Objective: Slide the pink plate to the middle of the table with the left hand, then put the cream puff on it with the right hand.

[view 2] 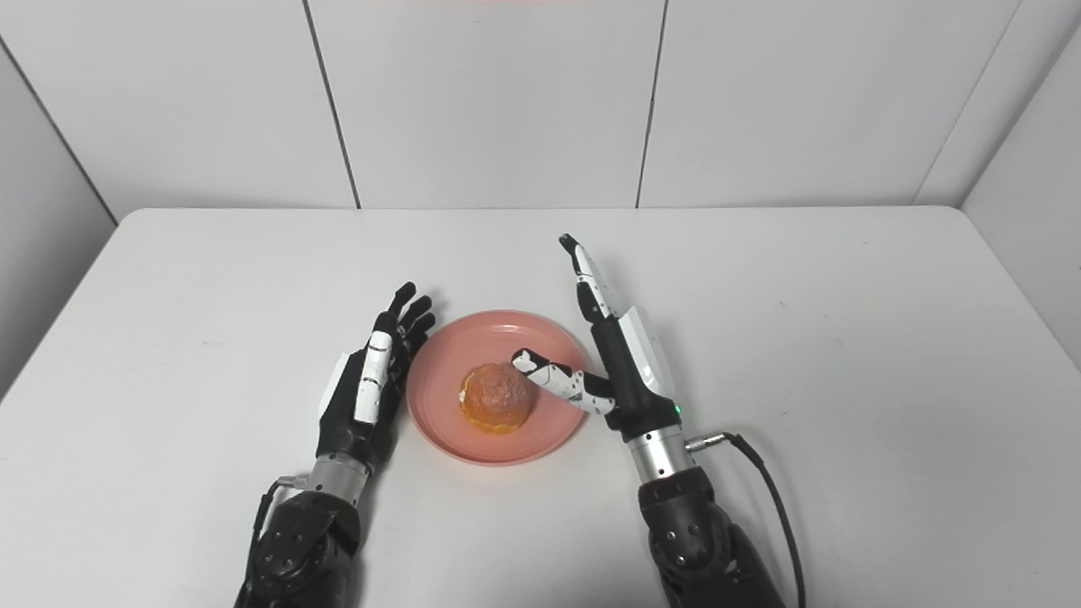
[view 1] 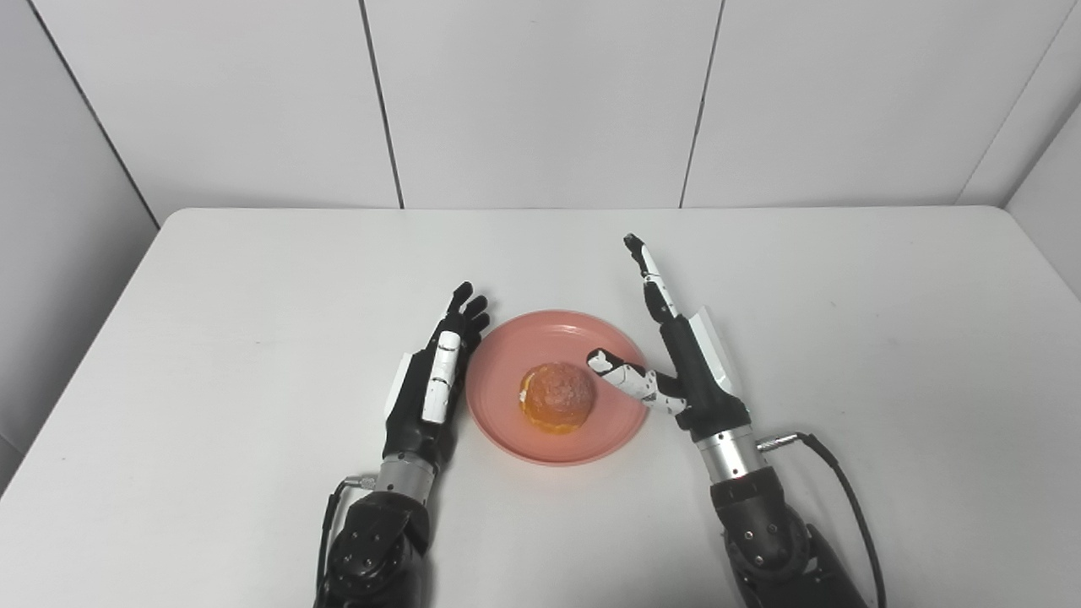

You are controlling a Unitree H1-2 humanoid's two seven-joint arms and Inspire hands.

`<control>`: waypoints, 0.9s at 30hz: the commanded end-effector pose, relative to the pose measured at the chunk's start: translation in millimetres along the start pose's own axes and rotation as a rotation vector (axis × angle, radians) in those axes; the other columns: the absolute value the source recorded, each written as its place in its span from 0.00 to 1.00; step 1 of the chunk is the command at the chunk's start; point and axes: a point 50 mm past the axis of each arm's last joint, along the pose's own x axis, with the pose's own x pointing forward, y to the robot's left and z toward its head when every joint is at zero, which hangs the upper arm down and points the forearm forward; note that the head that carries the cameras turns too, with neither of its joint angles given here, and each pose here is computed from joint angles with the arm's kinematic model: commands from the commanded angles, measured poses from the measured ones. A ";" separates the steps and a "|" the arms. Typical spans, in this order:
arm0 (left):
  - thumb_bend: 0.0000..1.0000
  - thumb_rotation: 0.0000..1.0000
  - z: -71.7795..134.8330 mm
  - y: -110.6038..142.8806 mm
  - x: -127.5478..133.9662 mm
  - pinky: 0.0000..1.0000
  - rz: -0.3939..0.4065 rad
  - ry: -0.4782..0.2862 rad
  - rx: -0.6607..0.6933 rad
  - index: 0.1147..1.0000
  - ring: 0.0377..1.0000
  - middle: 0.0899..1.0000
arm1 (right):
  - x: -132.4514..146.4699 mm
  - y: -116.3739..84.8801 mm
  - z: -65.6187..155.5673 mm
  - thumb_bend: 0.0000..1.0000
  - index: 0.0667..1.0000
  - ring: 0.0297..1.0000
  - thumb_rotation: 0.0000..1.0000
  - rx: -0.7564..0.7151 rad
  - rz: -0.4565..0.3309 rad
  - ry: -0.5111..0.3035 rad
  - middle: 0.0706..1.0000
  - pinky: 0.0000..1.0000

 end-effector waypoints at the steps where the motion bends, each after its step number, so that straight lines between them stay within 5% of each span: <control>1: 0.61 1.00 -7.3 5.3 -4.8 1.00 0.022 0.022 -0.002 0.97 0.98 0.98 | -0.3 4.5 9.3 0.55 1.00 1.00 0.91 0.061 -0.019 0.011 1.00 0.95; 10: 0.60 0.96 -6.1 7.8 -4.1 1.00 0.053 -0.006 -0.007 0.99 1.00 1.00 | -15.3 9.1 10.3 0.57 0.99 1.00 0.99 0.055 -0.034 0.171 1.00 1.00; 14: 0.59 0.98 -5.8 8.2 -4.6 1.00 0.046 -0.007 0.008 1.00 1.00 1.00 | -20.6 8.9 9.6 0.67 0.99 1.00 1.00 0.111 -0.073 0.267 1.00 1.00; 27: 0.59 0.93 -5.1 8.1 -5.5 1.00 0.067 -0.018 0.013 0.99 1.00 1.00 | -14.8 6.5 1.6 0.57 1.00 1.00 0.95 0.433 -0.137 0.274 1.00 1.00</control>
